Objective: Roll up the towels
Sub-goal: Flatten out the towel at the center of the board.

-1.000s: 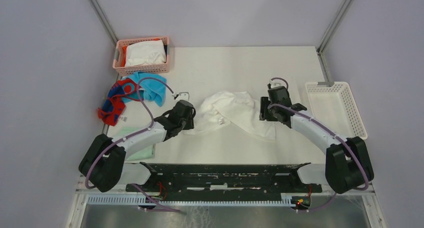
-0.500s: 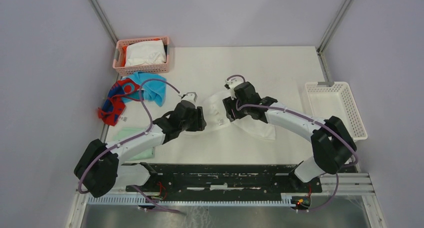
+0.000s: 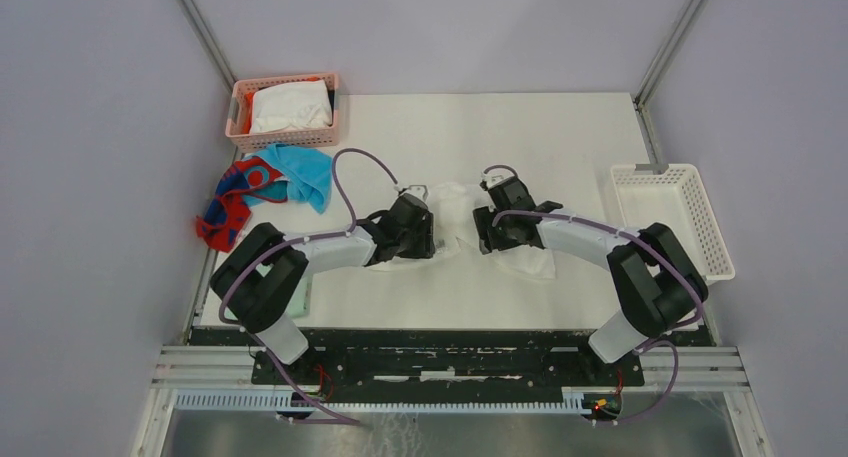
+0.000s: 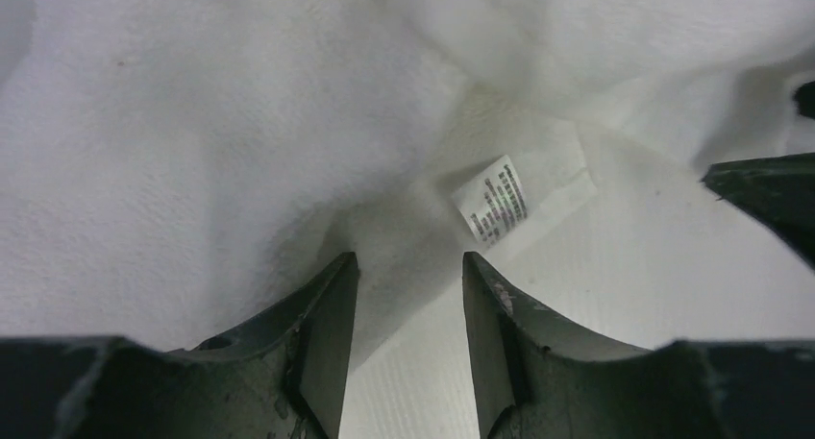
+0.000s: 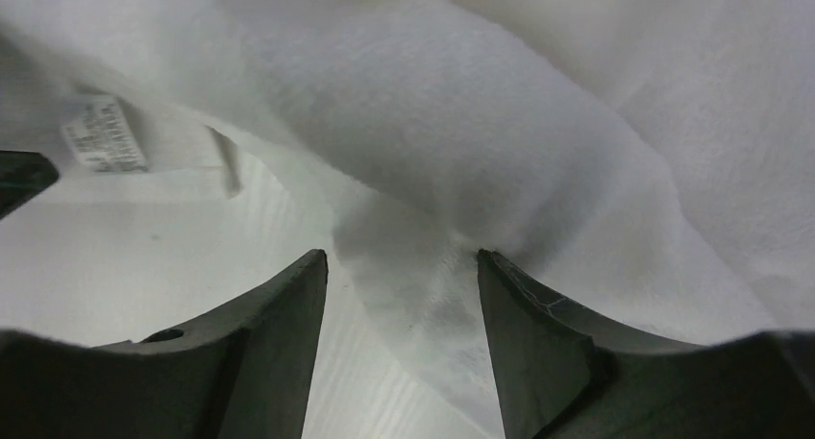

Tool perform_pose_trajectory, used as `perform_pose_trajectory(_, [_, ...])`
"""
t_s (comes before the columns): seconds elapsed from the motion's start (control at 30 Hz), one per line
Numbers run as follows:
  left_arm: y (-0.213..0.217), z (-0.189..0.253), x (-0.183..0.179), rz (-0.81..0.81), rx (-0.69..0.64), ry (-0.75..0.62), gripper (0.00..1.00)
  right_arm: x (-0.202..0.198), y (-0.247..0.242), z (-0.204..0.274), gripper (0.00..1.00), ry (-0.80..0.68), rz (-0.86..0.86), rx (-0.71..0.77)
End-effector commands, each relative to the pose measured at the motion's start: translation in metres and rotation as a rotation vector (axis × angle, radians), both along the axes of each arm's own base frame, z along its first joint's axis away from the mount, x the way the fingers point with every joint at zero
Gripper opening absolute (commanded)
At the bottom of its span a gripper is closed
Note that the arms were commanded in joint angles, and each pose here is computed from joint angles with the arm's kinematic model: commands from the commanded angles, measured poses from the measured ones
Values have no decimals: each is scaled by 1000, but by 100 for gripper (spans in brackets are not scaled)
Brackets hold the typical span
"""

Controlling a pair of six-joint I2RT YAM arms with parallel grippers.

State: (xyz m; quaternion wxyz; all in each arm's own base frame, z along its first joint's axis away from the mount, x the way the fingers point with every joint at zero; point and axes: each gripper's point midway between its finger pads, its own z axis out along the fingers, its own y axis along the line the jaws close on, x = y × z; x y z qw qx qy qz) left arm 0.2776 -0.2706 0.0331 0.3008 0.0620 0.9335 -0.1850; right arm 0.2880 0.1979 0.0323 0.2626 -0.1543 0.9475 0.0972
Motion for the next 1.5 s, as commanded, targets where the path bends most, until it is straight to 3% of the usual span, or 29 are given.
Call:
perform_pose_trajectory(0.0, [26, -11, 9, 89, 100, -4, 50, 4, -23, -2, 68, 30, -127, 53])
perform_pose_trajectory(0.17, [101, -21, 8, 256, 214, 15, 50, 11, -52, -6, 71, 62, -229, 83])
perform_pose_trajectory(0.33, [171, -11, 31, 492, 224, -10, 50, 19, -62, -5, 72, 67, -261, 98])
perform_pose_trajectory(0.7, [241, 46, 95, 722, 275, -108, 53, 32, -77, 16, 74, 14, -272, 49])
perform_pose_trajectory(0.87, [216, 72, 88, 632, 149, -140, 56, 28, -78, 52, 75, -60, -245, 79])
perform_pose_trajectory(1.1, [181, 54, 27, 530, -26, -20, 58, 15, -71, 77, 77, -102, -206, 152])
perform_pose_trajectory(1.27, [177, 33, 0, 521, 7, 30, 59, 7, -70, 75, 80, -100, -195, 172])
perform_pose_trajectory(1.47, [162, 18, 0, 479, 105, 41, 59, 3, -70, 72, 82, -99, -187, 174])
